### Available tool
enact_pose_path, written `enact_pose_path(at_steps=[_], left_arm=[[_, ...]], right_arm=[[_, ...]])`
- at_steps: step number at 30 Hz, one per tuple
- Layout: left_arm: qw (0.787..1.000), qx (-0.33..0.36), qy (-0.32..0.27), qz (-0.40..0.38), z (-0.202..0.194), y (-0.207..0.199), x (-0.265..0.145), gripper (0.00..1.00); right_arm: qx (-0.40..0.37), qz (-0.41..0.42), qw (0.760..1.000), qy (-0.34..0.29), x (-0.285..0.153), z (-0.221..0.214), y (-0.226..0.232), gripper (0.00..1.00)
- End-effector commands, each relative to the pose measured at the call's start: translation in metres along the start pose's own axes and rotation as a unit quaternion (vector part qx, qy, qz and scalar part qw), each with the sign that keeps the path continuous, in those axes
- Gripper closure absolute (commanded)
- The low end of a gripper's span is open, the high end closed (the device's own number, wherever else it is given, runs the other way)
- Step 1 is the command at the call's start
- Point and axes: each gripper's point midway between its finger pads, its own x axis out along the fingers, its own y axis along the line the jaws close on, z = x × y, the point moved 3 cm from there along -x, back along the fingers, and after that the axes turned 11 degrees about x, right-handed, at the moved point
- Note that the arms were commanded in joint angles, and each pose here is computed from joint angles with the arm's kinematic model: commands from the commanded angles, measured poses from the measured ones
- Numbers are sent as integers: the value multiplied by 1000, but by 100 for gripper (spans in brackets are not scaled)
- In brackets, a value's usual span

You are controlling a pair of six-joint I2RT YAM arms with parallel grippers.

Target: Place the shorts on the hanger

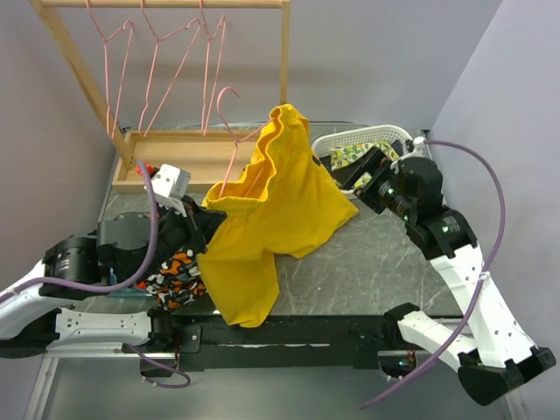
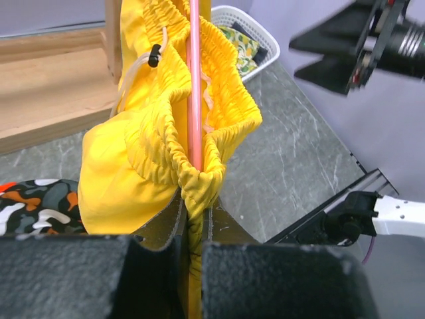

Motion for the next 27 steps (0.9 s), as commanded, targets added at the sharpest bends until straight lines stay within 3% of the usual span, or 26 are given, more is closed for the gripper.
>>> enact_pose_path(at_steps=[1,11,17,20,27], left_arm=[[997,-34,-48,48,31,21,-14,99],[983,-30,-57,174,48,48,-12,99],[968,25,-39,246,52,36,31,99],[964,33,-18,263,50,46,55,99],[970,31,-35,240,62,45,89,99]], right_arm=[[2,22,1000,3,0,-19,-7,0],[-30,-13,999,32,11,-40,-37,0],[-36,-20,998,45,14,-49,-41,0],[-39,-24,998,46,13,-52,-42,0],[-43,-26,998,46,9,-54,-44,0]])
